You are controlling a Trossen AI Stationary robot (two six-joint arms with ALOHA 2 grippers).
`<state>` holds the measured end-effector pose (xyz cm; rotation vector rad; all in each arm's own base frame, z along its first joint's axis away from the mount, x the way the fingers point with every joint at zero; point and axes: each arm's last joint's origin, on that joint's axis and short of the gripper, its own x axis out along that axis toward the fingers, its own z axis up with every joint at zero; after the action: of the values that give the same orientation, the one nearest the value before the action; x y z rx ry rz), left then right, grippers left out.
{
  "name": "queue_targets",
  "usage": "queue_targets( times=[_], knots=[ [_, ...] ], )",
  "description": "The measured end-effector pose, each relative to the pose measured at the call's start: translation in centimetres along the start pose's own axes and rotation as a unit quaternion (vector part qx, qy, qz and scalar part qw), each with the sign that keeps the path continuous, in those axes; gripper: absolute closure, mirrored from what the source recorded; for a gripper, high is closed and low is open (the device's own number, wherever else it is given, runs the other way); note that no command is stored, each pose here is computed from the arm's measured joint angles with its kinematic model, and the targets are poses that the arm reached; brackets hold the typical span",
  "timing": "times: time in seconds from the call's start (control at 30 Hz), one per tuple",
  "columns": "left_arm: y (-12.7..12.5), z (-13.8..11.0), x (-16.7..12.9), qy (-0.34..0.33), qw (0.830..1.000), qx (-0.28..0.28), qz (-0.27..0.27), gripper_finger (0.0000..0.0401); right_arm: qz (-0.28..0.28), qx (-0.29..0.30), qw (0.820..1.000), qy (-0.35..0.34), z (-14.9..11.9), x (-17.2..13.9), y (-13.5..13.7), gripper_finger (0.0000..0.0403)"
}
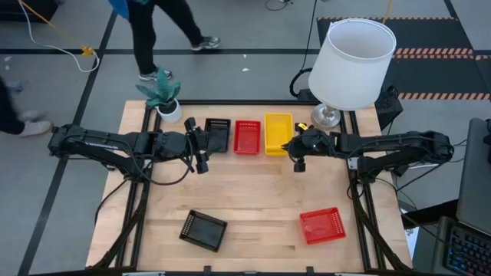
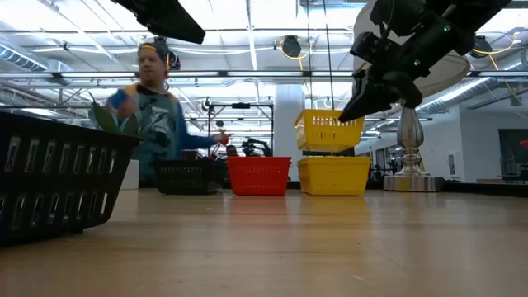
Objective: Stack baskets by color
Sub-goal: Stack the left yellow bin on the stacked yellow bins
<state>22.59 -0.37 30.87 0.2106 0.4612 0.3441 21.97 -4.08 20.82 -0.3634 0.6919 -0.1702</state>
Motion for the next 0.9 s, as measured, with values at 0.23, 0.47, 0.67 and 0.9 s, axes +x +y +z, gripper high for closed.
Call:
queue_targets(
  times=[0.23, 0.47, 0.67, 0.9],
  knots=[
    [0.0, 0.0, 0.0, 0.0, 1.0, 0.001, 0.0, 0.0174, 0.007, 0.012, 1.0, 0.003, -0.49, 0.16, -0.66, 0.0399],
    [0.0, 0.01, 0.0, 0.0, 1.0, 0.001, 0.0, 0.0174, 0.021, 0.014, 1.0, 0.013, -0.82, 0.88, -0.6, 0.0399],
    [0.0, 0.01, 0.0, 0.0, 1.0, 0.001, 0.0, 0.0174, 0.022, 0.014, 1.0, 0.016, -0.87, 0.93, -0.58, 0.0399],
    [0.0, 0.02, 0.0, 0.0, 1.0, 0.001, 0.0, 0.0174, 0.02, 0.014, 1.0, 0.011, -1.06, 1.03, -0.48, 0.0399]
  ],
)
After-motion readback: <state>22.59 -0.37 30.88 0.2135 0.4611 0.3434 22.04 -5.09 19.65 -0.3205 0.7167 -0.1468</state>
